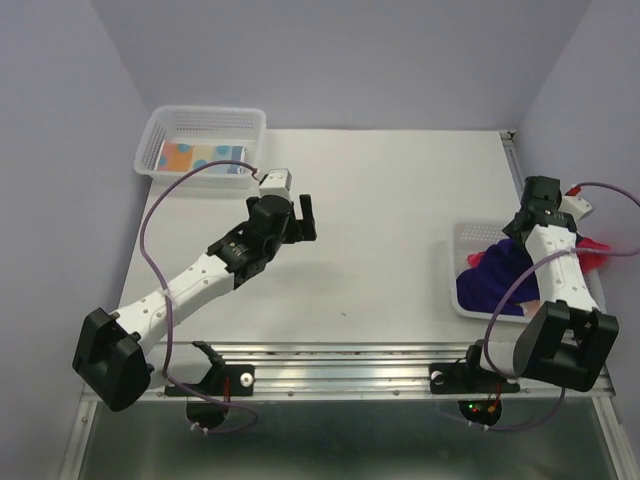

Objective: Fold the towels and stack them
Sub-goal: Grab crumpled towel, then move the towel to the center of the board

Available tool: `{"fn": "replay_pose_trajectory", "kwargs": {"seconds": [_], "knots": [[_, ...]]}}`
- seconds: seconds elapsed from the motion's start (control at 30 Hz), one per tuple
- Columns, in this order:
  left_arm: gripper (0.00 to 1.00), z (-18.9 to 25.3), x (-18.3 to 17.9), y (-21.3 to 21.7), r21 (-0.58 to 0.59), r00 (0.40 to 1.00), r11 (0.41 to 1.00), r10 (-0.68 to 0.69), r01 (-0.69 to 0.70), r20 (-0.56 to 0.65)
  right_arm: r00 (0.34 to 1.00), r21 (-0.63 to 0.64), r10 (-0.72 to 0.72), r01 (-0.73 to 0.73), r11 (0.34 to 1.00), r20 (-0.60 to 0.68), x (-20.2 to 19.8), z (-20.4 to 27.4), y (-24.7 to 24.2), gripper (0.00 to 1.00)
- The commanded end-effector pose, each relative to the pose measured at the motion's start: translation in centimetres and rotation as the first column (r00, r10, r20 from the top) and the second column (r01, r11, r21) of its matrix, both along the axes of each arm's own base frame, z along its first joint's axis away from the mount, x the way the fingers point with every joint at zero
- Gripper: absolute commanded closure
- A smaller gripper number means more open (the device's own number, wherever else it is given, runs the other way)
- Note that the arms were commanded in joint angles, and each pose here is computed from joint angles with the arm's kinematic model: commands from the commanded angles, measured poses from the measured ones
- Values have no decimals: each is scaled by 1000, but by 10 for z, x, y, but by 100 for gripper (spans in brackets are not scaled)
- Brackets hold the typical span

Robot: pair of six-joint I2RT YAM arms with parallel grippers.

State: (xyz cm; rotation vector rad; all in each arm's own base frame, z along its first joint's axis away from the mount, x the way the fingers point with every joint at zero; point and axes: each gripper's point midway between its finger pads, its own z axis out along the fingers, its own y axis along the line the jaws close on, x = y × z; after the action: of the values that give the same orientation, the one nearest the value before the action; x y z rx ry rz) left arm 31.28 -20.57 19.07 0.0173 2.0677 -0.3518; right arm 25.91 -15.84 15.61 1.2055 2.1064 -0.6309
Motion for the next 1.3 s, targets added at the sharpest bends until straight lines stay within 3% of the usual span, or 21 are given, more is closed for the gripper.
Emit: {"fn": "replay_pose_trajectory", "kwargs": {"seconds": [0.0,0.17,0.2,0.23,0.3,0.43,0.63,0.67,0.73,0.87,0.93,0.97,1.03,1.1,1.13,1.17,1.27], "knots": [[1,14,1,7,-23,998,999,45,-44,47,999,24,-34,34,999,17,4,-20,-2,21],[1,18,-1,17,-16,995,997,76,-76,57,998,36,-56,55,998,35,2,-26,-3,41],[1,21,-2,18,-22,995,997,78,-77,64,997,35,-55,53,998,52,1,-23,-2,57],[1,22,-3,19,-26,994,997,80,-79,68,996,33,-52,50,998,68,2,-20,-2,63],[1,24,-4,22,-29,993,996,87,-85,76,995,29,-25,22,999,97,6,-11,-1,98],[1,27,-8,27,-43,991,994,107,-103,84,980,-23,11,-7,1000,200,10,35,-3,99],[1,32,-10,32,-57,988,992,122,-117,100,877,-110,187,-154,982,442,25,158,15,99],[1,31,-10,32,-58,988,991,123,-118,98,837,-106,284,-266,958,467,35,171,30,99],[1,34,-11,33,-68,986,991,126,-119,106,757,-150,374,-351,924,535,49,220,43,99],[1,34,-12,35,-71,985,989,135,-128,108,504,-238,565,-571,786,654,69,303,92,99],[1,38,-13,38,-80,983,988,142,-133,117,264,-323,673,-720,614,691,66,353,137,99],[1,41,-14,40,-90,980,986,154,-143,123,122,-331,702,-816,473,702,70,362,166,99],[1,45,-15,41,-102,979,984,159,-147,129,-61,-414,713,-847,333,698,57,402,194,99],[1,51,-16,43,-125,976,980,170,-153,138,-223,-455,671,-870,190,707,50,426,221,99],[1,54,-16,43,-135,974,978,175,-156,141,-294,-506,647,-847,166,704,42,450,229,99],[1,57,-17,44,-146,973,976,183,-162,144,-363,-530,623,-842,100,693,32,459,243,99],[1,62,-19,49,-168,967,967,214,-191,137,-508,-594,528,-804,-7,680,12,483,267,99]]}}
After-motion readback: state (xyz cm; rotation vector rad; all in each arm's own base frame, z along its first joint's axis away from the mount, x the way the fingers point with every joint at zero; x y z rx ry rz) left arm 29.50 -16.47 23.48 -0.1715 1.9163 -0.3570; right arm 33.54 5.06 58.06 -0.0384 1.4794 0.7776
